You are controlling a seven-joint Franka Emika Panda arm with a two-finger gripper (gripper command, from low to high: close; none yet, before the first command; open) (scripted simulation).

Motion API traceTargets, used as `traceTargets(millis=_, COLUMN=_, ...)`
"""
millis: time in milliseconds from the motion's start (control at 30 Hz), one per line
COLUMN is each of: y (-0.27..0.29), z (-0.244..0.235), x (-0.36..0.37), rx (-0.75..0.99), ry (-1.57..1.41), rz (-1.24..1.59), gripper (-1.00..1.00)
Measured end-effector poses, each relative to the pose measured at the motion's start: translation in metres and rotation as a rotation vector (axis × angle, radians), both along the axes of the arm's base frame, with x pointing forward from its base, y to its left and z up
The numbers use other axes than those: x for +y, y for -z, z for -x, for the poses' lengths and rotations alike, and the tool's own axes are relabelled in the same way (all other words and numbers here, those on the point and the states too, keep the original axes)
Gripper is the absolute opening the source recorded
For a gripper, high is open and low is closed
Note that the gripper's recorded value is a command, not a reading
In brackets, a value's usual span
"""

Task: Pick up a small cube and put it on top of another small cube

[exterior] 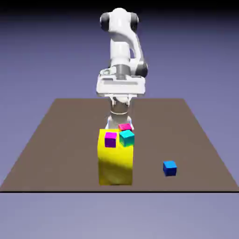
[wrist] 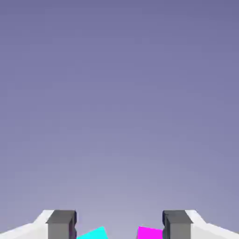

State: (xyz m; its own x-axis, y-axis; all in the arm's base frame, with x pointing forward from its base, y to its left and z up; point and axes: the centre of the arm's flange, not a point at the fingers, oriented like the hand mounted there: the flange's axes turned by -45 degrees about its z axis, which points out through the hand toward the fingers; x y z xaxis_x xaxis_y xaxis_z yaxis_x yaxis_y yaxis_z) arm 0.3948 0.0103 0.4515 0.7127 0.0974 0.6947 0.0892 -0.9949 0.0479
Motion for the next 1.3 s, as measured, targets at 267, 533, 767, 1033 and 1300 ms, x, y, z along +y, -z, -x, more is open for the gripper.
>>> traceTargets(millis=267, y=0.050, z=-0.030, x=0.044, rx=0.160, ry=-0.317, rz=0.120, gripper=0.00)
traceTargets(millis=533, y=0.108, z=-0.047, x=0.095, rx=0.292, ry=-0.658, rz=0.240, gripper=0.00)
traceTargets(millis=767, y=0.162, z=-0.049, x=0.144, rx=0.382, ry=-0.976, rz=0.344, gripper=0.00)
traceTargets(millis=1033, y=0.225, z=-0.040, x=0.193, rx=0.457, ry=-1.335, rz=0.455, gripper=0.00)
traceTargets(millis=1300, y=0.281, z=-0.032, x=0.220, rx=0.479, ry=-1.525, rz=0.515, gripper=0.00)
